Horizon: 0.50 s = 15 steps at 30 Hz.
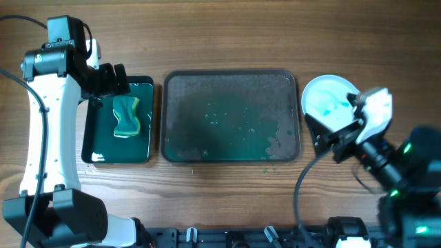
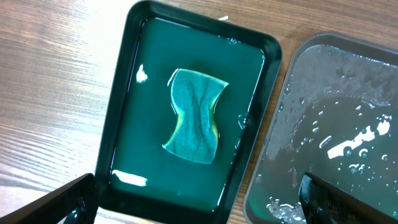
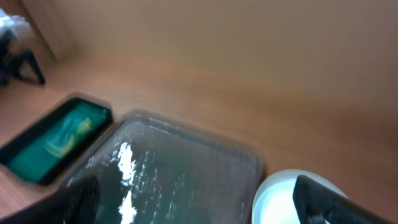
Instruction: Clean dirty plates on tray and stack at the side
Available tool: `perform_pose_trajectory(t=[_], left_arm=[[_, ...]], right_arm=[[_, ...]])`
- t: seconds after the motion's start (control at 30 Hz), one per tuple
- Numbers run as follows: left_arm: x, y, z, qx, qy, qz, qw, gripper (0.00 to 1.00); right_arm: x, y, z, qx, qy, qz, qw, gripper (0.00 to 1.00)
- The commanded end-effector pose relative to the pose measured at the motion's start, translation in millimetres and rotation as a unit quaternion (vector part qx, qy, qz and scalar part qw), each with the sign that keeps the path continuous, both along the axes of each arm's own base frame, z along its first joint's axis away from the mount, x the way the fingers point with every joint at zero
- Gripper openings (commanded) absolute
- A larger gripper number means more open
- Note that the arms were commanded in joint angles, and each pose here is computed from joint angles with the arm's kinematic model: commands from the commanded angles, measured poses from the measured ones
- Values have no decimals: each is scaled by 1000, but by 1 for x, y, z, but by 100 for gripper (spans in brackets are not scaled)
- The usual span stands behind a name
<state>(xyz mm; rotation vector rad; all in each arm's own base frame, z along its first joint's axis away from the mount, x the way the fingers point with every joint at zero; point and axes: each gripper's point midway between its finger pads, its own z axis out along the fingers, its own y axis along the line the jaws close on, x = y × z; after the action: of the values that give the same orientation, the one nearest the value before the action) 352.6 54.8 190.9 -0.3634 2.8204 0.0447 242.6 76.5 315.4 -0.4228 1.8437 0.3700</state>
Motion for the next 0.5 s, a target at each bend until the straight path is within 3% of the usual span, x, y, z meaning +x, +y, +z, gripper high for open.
perform_pose_trajectory(t=[0.0, 0.1, 0.17, 0.47], left_arm=[[2, -2, 1, -7, -3, -1, 1000, 100], [2, -2, 1, -7, -3, -1, 1000, 100], [2, -2, 1, -7, -3, -1, 1000, 100], [2, -2, 1, -7, -3, -1, 1000, 100]], right_arm=[[-9, 14, -46, -12, -79, 38, 996, 100], [-16, 20, -83, -68, -181, 62, 979, 100], [-21, 25, -107, -116, -208, 83, 968, 100], [-26, 26, -140, -109, -213, 83, 968, 100]])
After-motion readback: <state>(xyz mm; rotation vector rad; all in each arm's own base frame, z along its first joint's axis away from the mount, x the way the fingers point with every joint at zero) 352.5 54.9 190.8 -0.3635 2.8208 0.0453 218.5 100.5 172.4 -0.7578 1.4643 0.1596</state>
